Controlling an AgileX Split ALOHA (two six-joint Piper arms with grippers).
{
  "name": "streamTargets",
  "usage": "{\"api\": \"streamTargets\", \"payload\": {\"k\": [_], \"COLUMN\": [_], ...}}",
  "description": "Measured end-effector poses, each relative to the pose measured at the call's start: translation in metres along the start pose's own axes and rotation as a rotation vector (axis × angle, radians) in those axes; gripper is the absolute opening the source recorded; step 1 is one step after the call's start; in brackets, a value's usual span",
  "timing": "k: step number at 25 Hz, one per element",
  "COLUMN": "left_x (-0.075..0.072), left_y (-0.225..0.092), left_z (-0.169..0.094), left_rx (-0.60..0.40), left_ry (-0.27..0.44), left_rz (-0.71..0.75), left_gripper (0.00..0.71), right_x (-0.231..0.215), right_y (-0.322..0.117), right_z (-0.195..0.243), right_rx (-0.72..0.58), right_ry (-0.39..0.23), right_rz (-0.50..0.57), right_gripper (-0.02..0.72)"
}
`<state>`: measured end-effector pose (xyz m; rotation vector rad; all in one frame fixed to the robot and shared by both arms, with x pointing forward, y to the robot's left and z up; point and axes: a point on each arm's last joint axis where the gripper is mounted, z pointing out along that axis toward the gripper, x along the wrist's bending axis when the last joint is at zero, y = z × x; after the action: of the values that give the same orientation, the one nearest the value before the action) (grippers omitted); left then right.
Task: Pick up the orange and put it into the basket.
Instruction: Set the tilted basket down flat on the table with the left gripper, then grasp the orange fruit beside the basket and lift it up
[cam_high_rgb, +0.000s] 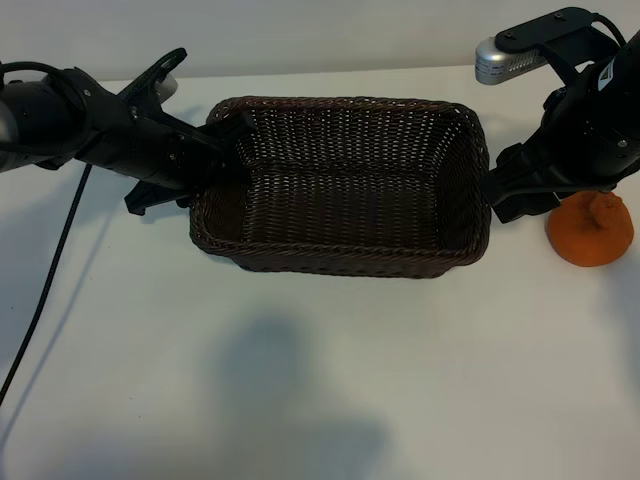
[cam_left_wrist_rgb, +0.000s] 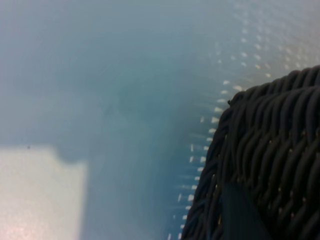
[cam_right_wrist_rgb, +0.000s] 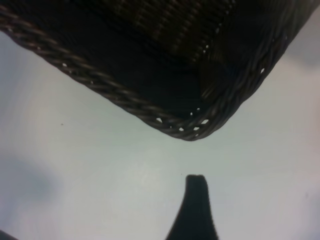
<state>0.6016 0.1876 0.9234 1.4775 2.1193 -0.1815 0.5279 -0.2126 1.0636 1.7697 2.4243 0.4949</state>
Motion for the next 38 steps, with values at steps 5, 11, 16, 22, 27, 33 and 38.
{"api": "streamTargets", "payload": {"k": [5,11,16,22,27,33,38], "left_x": [-0.001,-0.002,-0.003,-0.011,-0.015,-0.026,-0.037], "left_y": [-0.001,-0.002,-0.003,0.002,0.007,0.015,0.020], "left_z": [0.000,-0.001,-0.009,-0.026,-0.035,-0.059,-0.083], "left_rx": [0.021,0.039,0.045,0.032,0.055,0.052,0.026], "left_ry": [-0.006,-0.006,0.009,0.031,0.084,0.127,0.150], "left_rz": [-0.011,-0.010,0.034,0.085,0.127,0.208,0.264], "left_gripper": [0.506,0.674,0.676,0.669,0.661,0.651,0.641], "right_x": [0.000,0.000,0.000,0.000,0.000,0.000,0.000], "right_y": [0.000,0.000,0.000,0.000,0.000,0.000,0.000], "right_z": [0.000,0.000,0.000,0.000,0.000,0.000,0.000], "right_rx": [0.000,0.000,0.000,0.000,0.000,0.000,0.001], "right_ry": [0.000,0.000,0.000,0.000,0.000,0.000,0.000], "right_rz": [0.000,0.000,0.000,0.000,0.000,0.000,0.000], "right_gripper": [0.571,0.571,0.571,0.571,0.571,0.571,0.571]}}
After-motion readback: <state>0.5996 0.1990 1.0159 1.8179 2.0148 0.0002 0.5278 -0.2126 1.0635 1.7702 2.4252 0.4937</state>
